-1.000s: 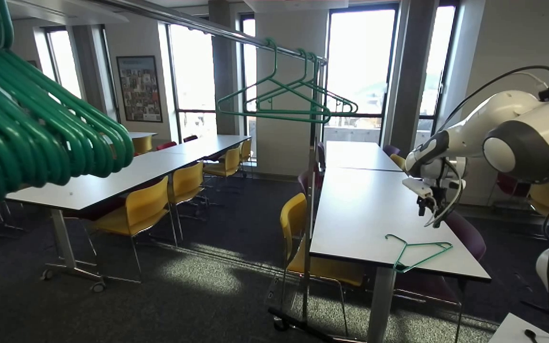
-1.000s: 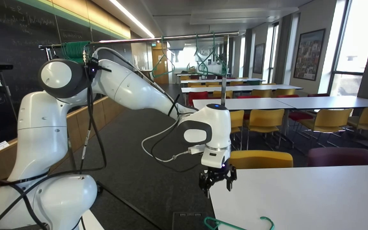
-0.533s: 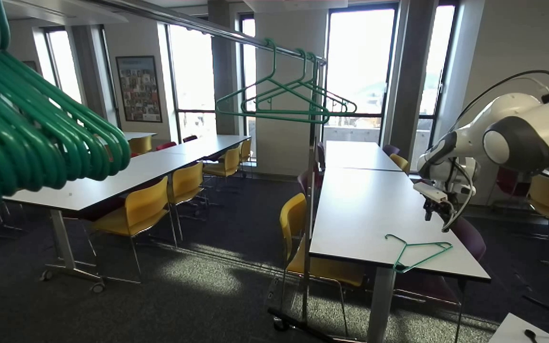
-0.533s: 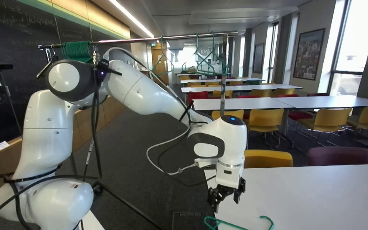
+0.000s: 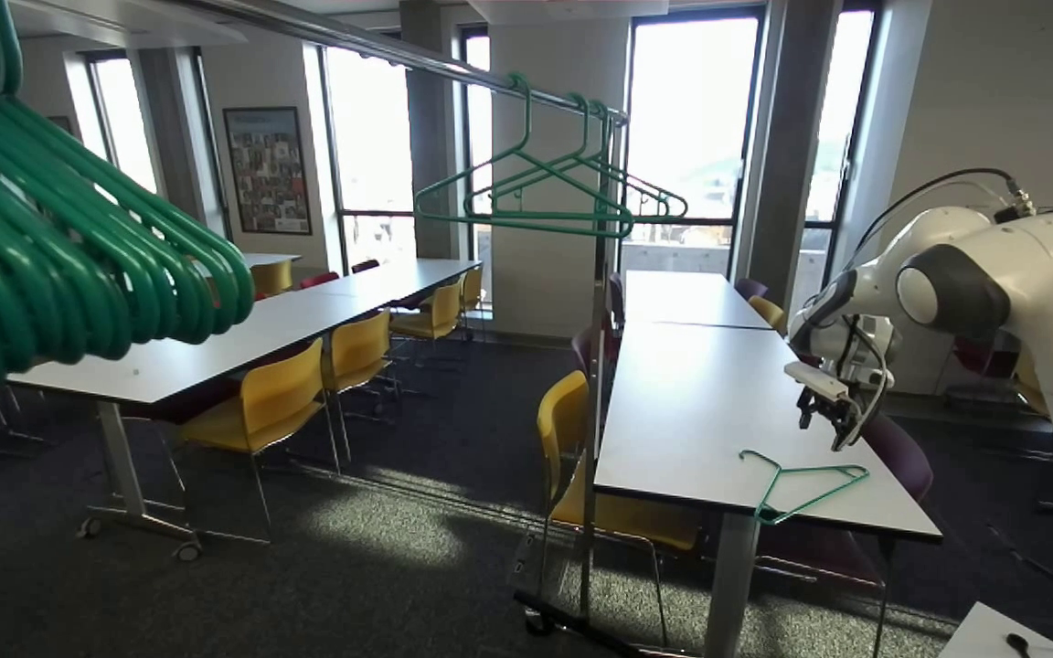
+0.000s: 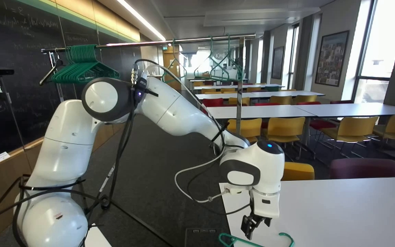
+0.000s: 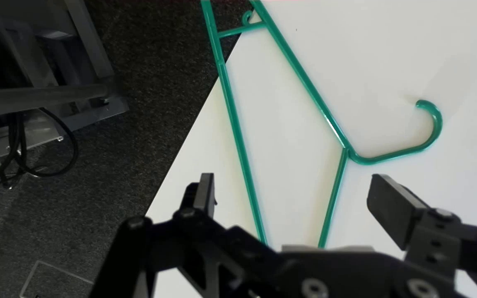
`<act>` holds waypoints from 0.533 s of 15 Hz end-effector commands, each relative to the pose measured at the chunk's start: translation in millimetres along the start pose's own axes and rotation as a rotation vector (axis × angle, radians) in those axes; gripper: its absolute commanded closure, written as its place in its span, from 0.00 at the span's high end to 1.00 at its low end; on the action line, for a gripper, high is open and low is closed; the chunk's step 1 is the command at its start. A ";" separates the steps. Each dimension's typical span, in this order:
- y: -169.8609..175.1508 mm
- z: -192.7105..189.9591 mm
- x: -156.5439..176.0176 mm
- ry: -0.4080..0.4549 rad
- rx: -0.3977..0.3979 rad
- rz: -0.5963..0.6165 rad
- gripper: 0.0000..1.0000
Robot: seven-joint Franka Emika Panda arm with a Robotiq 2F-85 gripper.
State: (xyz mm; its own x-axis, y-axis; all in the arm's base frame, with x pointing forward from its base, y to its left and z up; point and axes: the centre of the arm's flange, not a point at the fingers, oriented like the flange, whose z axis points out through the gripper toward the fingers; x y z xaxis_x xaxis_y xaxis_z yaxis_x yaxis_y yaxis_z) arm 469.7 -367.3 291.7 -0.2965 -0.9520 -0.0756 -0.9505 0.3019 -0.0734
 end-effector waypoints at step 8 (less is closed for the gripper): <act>-1.8 -2.8 -2.3 0.003 0.003 -0.018 1.00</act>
State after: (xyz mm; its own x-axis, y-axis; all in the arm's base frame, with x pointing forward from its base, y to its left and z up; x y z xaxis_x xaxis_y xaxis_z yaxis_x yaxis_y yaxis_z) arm 472.3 -365.1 290.2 -0.2866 -0.9554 -0.0713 -0.9544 0.2912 -0.0660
